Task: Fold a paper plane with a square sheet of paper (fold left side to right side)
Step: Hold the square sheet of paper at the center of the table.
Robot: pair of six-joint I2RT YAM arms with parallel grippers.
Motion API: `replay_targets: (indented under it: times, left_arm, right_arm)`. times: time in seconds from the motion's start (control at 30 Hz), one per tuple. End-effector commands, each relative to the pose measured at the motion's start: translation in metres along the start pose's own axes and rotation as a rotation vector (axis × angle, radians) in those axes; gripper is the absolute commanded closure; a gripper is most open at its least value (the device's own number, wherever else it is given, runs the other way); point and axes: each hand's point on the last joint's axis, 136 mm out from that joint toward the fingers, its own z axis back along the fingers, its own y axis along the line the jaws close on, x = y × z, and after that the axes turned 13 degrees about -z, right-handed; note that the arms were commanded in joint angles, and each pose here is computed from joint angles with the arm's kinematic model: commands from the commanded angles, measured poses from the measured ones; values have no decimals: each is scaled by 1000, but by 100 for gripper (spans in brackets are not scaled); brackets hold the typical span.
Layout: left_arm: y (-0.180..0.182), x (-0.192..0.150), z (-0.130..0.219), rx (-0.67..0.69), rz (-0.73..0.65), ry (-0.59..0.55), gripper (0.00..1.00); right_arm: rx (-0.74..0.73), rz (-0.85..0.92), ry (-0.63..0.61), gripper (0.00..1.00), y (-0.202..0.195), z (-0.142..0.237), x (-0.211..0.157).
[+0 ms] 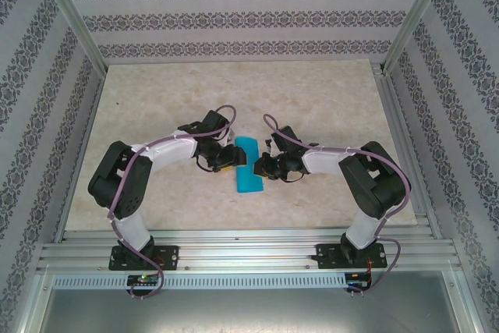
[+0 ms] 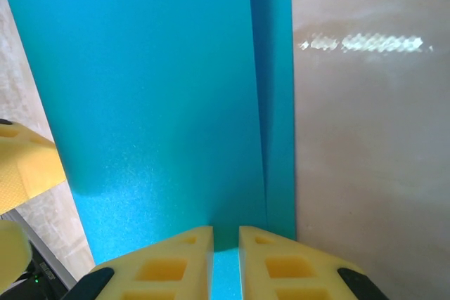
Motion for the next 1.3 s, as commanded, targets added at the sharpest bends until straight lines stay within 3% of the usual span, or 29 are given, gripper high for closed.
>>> replay_targets:
  times: [0.0,0.37,0.6,0.9,1.27]
  left_arm:
    - [-3,9,-7,-31,-30,-16,43]
    - [5,8,-18,-16,-4,-3,50]
    - [5,9,-21,-21,13,-6,53]
    - [5,10,-22,-22,29,-7,54]
    - [10,15,-25,3,66,-12,54]
  right_arm:
    - [3,15,-4,83,6,-2,2]
    - [19,25,-11,82,13,3,2]
    - [18,64,-57,78,24,28,6]
    - [-25,21,-151,74,-8,70,19]
    - [-36,-1,-154,74,-21,73,17]
